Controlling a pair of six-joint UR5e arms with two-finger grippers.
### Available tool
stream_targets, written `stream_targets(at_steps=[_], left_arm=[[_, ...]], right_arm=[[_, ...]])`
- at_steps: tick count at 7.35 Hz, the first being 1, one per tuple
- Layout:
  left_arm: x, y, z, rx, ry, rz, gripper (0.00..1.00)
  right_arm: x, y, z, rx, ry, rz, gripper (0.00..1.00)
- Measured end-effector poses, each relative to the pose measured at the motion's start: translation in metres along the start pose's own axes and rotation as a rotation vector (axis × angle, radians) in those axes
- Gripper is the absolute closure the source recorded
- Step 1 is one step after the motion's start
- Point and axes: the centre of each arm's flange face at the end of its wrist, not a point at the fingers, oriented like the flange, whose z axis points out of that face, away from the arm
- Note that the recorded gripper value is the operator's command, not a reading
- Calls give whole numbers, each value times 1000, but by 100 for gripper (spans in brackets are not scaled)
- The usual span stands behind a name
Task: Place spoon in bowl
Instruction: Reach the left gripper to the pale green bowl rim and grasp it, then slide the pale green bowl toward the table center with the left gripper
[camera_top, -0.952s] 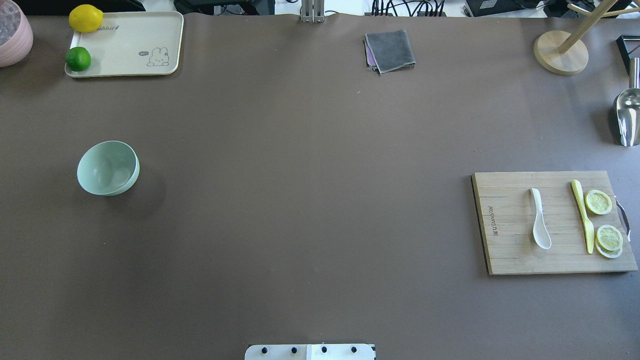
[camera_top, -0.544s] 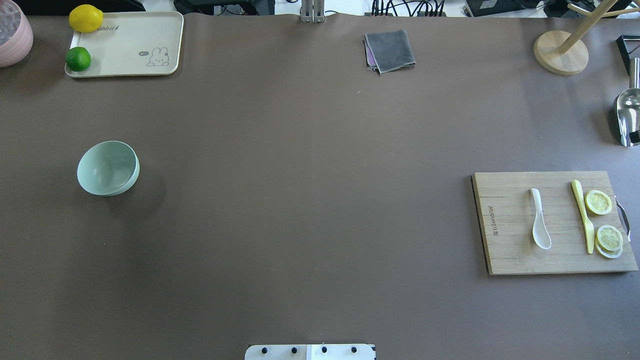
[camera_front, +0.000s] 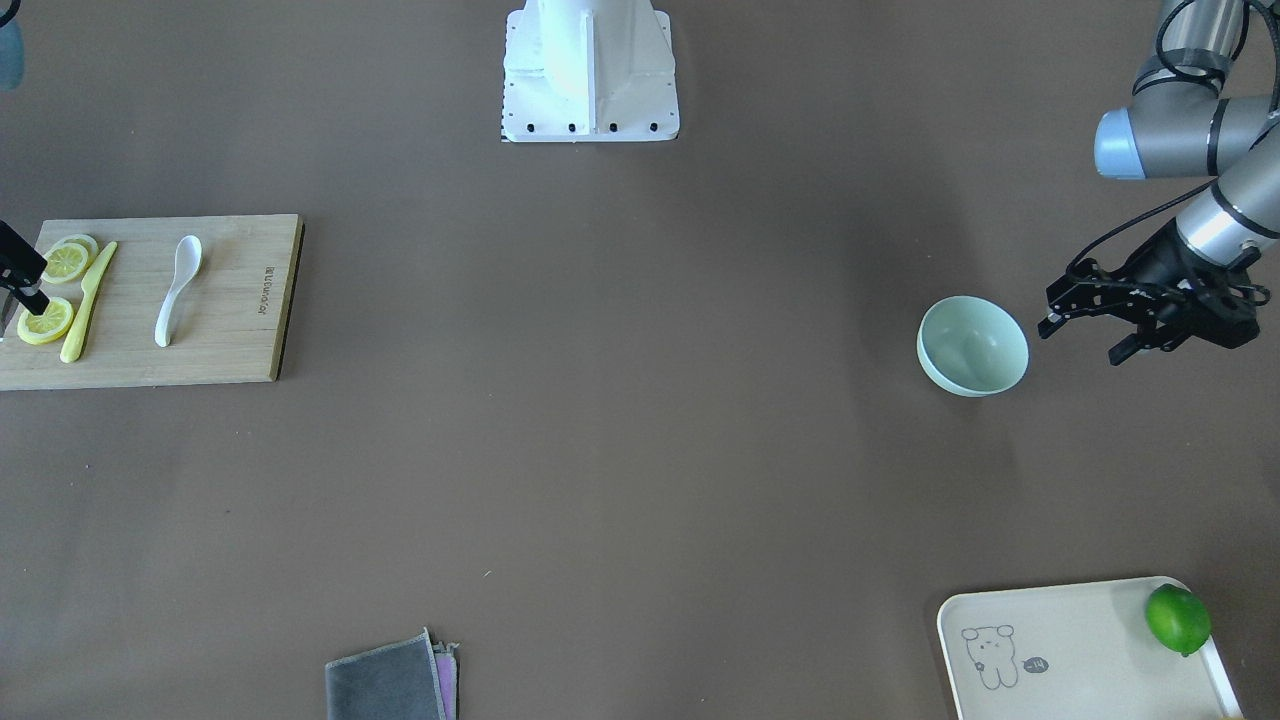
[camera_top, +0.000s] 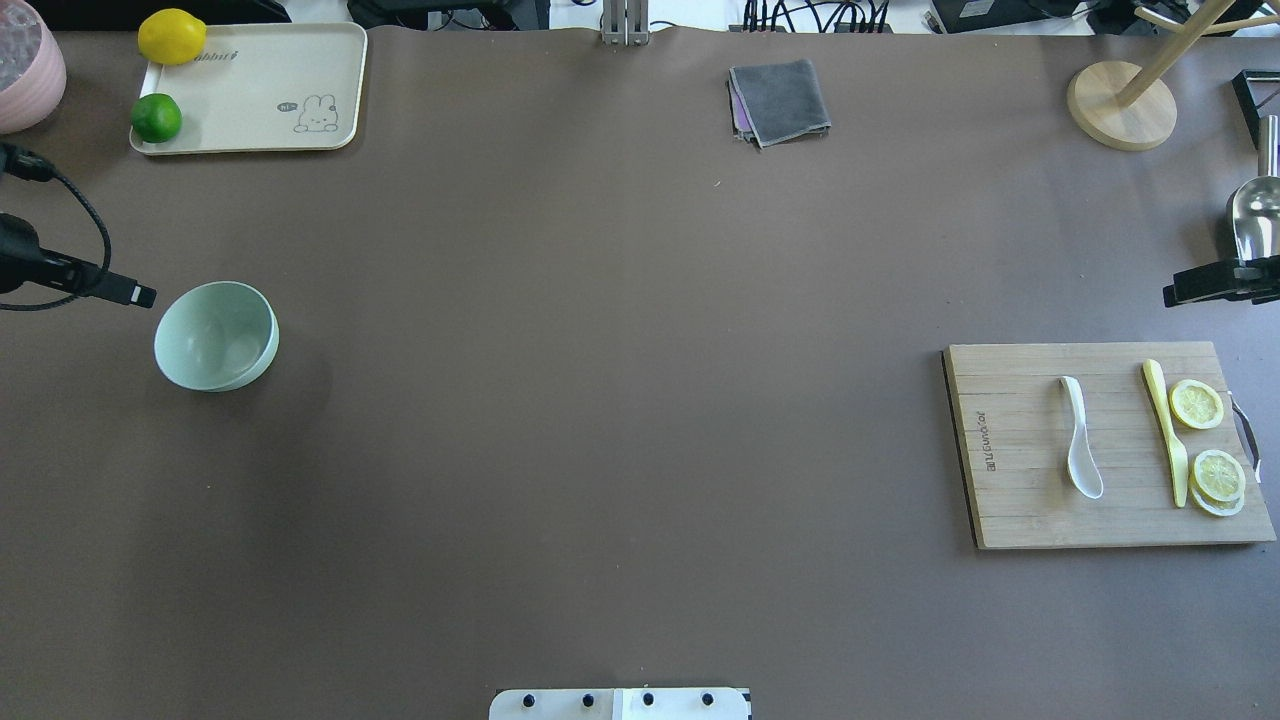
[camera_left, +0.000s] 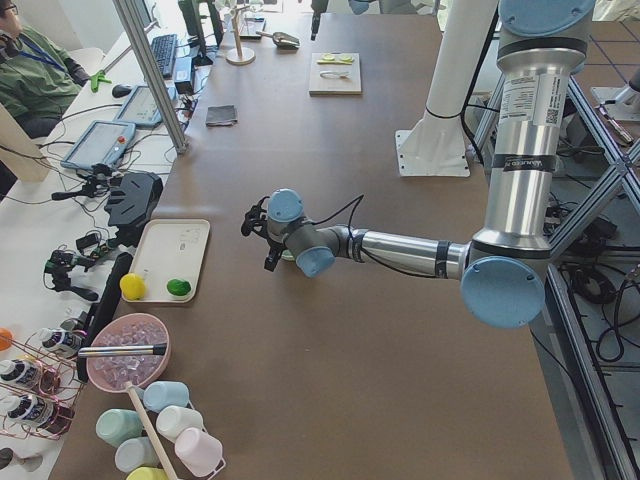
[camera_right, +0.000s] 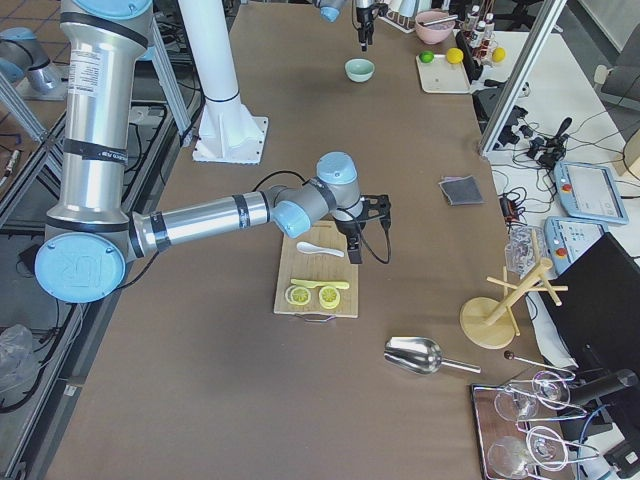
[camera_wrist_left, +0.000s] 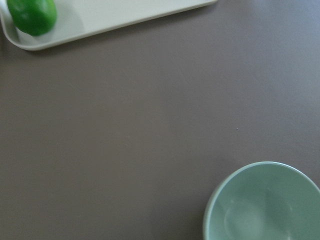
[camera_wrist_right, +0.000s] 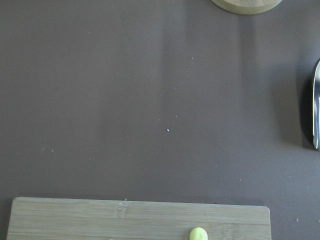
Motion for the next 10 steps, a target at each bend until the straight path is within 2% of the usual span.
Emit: stream_targets(at_steps=[1,2,5,7,8,10], left_arm=[[0,7,16,-2,-3,4,89],[-2,12,25,-3,-3,7,100],[6,12,28,4,12,19,100],[31,-10,21,32,44,2,100],[57,-31,18,53,73,-33,100],[148,-74,30,66,153,-122,100]], right_arm=[[-1,1,1,-1,0,0,0],[-2,2,1,-1,0,0,0],[-3,2,1,0,-1,0,0],[-3,2,1,0,-1,-1,0],[-3,2,1,1,-1,-1,0],[-4,1,0,2,-2,-2,0]])
